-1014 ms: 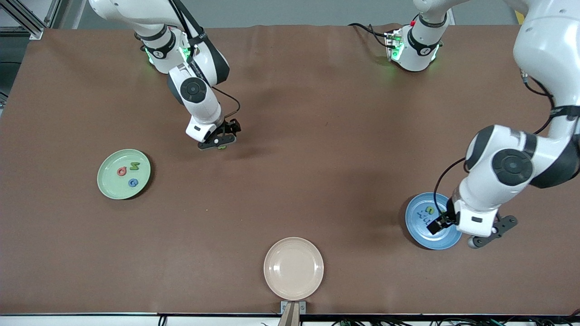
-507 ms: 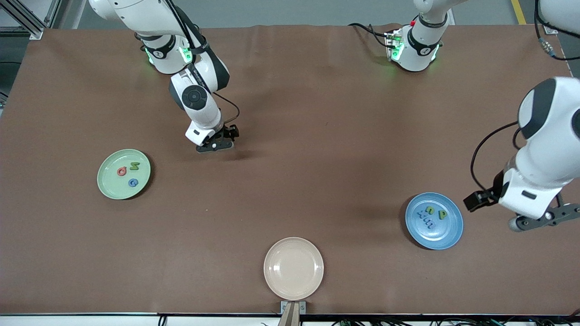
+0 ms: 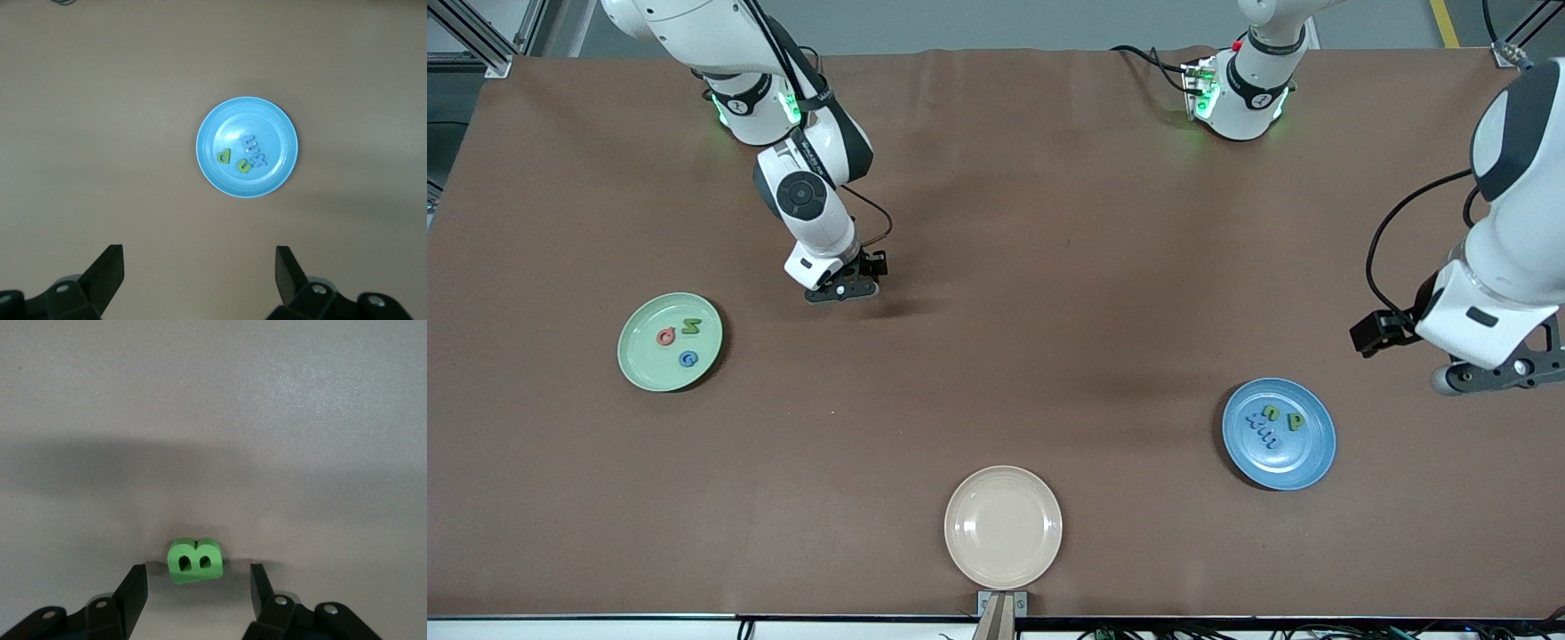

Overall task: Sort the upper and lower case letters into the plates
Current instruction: 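Carry the green B to the green plate with the right gripper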

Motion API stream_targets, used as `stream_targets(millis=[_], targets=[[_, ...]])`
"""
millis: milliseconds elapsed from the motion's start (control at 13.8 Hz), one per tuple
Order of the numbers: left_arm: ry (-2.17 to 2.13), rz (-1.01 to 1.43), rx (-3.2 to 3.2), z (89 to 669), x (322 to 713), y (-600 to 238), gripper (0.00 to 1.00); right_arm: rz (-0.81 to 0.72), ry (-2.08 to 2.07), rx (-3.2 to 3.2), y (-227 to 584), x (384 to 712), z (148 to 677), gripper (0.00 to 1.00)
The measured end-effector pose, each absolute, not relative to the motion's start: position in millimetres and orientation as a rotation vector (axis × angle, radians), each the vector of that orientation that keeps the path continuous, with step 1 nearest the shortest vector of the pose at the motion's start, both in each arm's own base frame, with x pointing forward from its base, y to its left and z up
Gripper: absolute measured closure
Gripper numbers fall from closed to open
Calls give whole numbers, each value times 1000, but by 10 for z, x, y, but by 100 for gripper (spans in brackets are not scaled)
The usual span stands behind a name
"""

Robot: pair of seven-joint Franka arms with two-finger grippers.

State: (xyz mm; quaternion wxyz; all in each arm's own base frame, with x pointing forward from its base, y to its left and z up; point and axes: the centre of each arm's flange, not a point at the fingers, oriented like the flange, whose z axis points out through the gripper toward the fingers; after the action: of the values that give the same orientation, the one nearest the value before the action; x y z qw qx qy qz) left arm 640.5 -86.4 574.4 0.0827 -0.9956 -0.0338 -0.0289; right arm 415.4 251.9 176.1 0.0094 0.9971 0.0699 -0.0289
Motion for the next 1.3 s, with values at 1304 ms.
stream_targets(millis=[1304], targets=[[84, 24, -3144, 6375, 5139, -627, 0, -154, 255, 3111, 1616, 4819, 2461, 64]])
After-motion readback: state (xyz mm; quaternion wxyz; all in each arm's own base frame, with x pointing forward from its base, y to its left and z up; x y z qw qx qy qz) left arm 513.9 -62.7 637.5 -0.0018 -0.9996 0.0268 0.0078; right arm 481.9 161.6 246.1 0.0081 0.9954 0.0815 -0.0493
